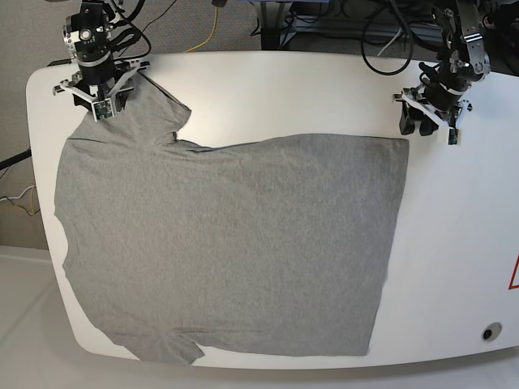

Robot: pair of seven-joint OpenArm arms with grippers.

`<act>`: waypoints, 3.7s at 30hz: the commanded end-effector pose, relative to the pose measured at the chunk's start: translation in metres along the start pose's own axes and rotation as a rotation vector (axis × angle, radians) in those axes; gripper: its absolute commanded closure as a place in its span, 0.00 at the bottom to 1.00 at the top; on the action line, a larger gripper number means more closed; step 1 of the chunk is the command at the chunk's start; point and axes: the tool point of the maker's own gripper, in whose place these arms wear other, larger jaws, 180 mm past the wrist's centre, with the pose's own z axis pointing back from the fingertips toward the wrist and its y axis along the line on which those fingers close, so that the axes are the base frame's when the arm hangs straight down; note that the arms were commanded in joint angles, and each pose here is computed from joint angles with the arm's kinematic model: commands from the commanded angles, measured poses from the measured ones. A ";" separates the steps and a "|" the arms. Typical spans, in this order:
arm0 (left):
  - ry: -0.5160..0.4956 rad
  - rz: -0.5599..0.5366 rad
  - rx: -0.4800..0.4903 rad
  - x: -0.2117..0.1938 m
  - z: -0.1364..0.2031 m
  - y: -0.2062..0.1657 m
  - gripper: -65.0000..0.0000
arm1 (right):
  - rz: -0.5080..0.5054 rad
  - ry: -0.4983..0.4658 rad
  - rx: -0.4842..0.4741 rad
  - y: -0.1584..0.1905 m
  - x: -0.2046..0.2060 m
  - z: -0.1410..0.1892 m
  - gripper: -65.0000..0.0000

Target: Fold the T-shirt properly

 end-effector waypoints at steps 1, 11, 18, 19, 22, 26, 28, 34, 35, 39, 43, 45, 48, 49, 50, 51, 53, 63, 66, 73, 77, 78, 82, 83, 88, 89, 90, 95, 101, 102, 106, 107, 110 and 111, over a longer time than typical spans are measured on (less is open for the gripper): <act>-0.040 -0.007 -0.008 0.013 0.002 0.000 0.60 | 0.005 -0.033 -0.017 -0.007 0.009 0.002 0.58; -0.082 0.013 -0.050 0.024 0.000 -0.012 0.62 | 0.001 -0.033 -0.019 -0.007 0.009 -0.003 0.59; -0.113 0.081 -0.111 0.032 0.001 -0.020 0.56 | -0.007 -0.029 -0.013 -0.006 0.008 -0.004 0.59; -0.117 0.089 -0.119 0.033 0.001 -0.021 0.55 | -0.007 -0.027 -0.013 -0.006 0.008 -0.005 0.59; -0.126 0.098 -0.133 0.036 0.001 -0.024 0.49 | -0.008 -0.023 -0.011 -0.006 0.006 -0.006 0.59; -0.149 0.078 -0.126 0.042 0.004 -0.025 0.44 | -0.009 -0.023 -0.015 -0.007 0.006 -0.006 0.59; -0.168 0.060 -0.115 0.047 0.006 -0.025 0.43 | -0.009 -0.027 -0.019 -0.008 0.008 -0.005 0.59; -0.162 0.031 -0.102 0.047 0.007 -0.025 0.47 | -0.013 -0.025 -0.025 -0.009 0.007 -0.005 0.59; -0.159 0.028 -0.102 0.046 0.007 -0.025 0.48 | -0.013 -0.025 -0.025 -0.009 0.007 -0.005 0.59; -0.110 0.057 -0.106 0.030 0.003 -0.023 0.52 | -0.012 -0.014 -0.009 -0.005 0.004 -0.004 0.60; -0.099 0.065 -0.106 0.026 0.001 -0.022 0.53 | -0.013 -0.009 -0.003 -0.004 0.003 -0.004 0.60; -0.100 0.072 -0.109 0.026 0.000 -0.024 0.52 | -0.021 0.010 0.012 -0.001 0.001 -0.004 0.60; -0.096 0.078 -0.111 0.024 -0.001 -0.024 0.51 | -0.026 0.018 0.037 0.005 0.000 -0.004 0.60; -0.093 0.079 -0.112 0.023 -0.001 -0.024 0.51 | -0.028 0.021 0.045 0.007 -0.001 -0.004 0.60; -0.095 0.079 -0.113 0.023 -0.001 -0.024 0.51 | -0.030 0.023 0.054 0.009 -0.001 -0.004 0.60; -0.096 0.080 -0.114 0.023 -0.001 -0.025 0.51 | -0.033 0.026 0.062 0.011 -0.002 -0.004 0.60; -0.099 0.080 -0.114 0.024 -0.001 -0.025 0.51 | -0.038 0.027 0.075 0.013 -0.003 -0.004 0.60; -0.095 0.111 -0.120 0.022 -0.004 -0.028 0.48 | -0.041 -0.006 0.072 0.010 0.004 -0.004 0.60; -0.076 0.131 -0.116 0.014 -0.010 -0.027 0.47 | -0.038 0.010 0.067 0.009 0.000 -0.007 0.59; -0.071 0.141 -0.116 0.013 -0.014 -0.027 0.47 | -0.037 0.006 0.064 0.008 0.001 -0.007 0.59; -0.050 0.121 -0.112 0.010 -0.013 -0.027 0.48 | -0.050 0.003 0.066 0.005 0.000 -0.008 0.59; -0.049 0.119 -0.111 0.010 -0.013 -0.027 0.48 | -0.051 0.003 0.067 0.005 0.000 -0.008 0.59; -0.050 0.112 -0.111 0.011 -0.012 -0.027 0.48 | -0.061 0.005 0.064 0.003 -0.001 -0.008 0.59; -0.050 0.111 -0.112 0.011 -0.011 -0.027 0.48 | -0.063 0.006 0.062 0.002 -0.002 -0.009 0.59; -0.050 0.121 -0.119 0.009 -0.012 -0.029 0.48 | -0.073 0.012 0.055 -0.001 -0.003 -0.009 0.59; -0.049 0.121 -0.120 0.009 -0.012 -0.029 0.48 | -0.075 0.012 0.053 -0.002 -0.003 -0.009 0.59; -0.048 0.121 -0.120 0.009 -0.012 -0.029 0.48 | -0.077 0.010 0.052 -0.003 -0.002 -0.009 0.59; -0.040 0.127 -0.125 0.007 -0.014 -0.030 0.48 | -0.076 0.021 0.064 0.002 -0.006 -0.013 0.59; -0.027 0.127 -0.133 0.002 -0.015 -0.030 0.48 | -0.071 0.023 0.070 0.004 -0.007 -0.013 0.59; -0.028 0.129 -0.132 0.003 -0.015 -0.030 0.48 | -0.071 0.023 0.070 0.004 -0.007 -0.013 0.59; -0.046 0.130 -0.131 0.007 -0.015 -0.030 0.48 | -0.073 0.010 0.064 0.002 -0.002 -0.011 0.59; -0.048 0.131 -0.131 0.007 -0.015 -0.030 0.48 | -0.073 0.010 0.063 0.002 -0.002 -0.011 0.59; -0.052 0.137 -0.131 0.008 -0.015 -0.030 0.48 | -0.073 0.008 0.063 0.002 -0.001 -0.011 0.59; -0.053 0.138 -0.131 0.008 -0.015 -0.029 0.48 | -0.075 0.007 0.063 0.002 -0.001 -0.011 0.59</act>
